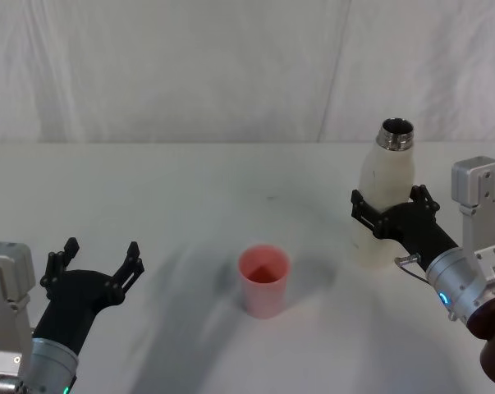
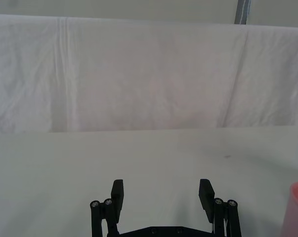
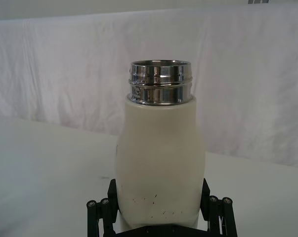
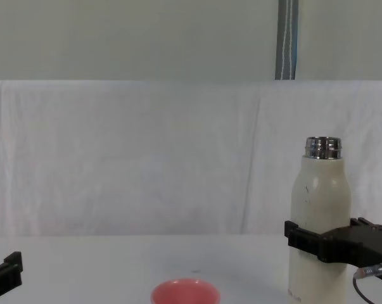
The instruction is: Grasp the thermos with one hand and pour water into the cup lid.
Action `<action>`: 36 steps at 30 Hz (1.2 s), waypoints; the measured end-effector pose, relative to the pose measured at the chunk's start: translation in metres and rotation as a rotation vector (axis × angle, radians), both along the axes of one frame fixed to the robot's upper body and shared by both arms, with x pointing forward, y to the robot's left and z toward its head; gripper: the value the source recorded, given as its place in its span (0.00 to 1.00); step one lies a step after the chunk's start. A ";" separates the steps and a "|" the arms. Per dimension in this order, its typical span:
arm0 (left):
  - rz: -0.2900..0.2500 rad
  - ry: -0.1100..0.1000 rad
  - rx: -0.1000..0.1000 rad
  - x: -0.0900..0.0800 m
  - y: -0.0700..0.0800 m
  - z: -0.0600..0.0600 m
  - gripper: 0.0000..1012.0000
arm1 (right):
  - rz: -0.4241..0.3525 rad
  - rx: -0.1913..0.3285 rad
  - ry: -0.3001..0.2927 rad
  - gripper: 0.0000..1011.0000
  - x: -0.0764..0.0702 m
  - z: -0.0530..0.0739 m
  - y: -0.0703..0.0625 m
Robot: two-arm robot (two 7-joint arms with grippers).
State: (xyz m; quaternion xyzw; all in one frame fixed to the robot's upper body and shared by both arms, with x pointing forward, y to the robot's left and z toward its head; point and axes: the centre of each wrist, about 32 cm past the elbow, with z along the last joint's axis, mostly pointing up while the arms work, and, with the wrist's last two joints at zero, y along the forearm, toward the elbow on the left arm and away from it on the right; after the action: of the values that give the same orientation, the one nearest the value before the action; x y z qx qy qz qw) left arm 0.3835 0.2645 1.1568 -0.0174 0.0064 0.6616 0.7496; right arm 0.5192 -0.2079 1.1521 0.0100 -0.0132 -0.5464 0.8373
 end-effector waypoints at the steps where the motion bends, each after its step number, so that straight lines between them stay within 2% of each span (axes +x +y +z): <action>1: 0.000 0.000 0.000 0.000 0.000 0.000 0.99 | 0.000 0.000 0.000 0.94 0.000 0.000 0.000; 36: 0.000 0.000 0.000 0.000 0.000 0.000 0.99 | 0.000 0.000 0.000 0.94 0.000 0.000 0.000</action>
State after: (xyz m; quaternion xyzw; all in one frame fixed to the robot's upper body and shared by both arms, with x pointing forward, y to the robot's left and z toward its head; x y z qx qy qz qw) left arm 0.3835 0.2645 1.1568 -0.0174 0.0064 0.6616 0.7496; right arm 0.5192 -0.2079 1.1521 0.0101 -0.0132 -0.5463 0.8374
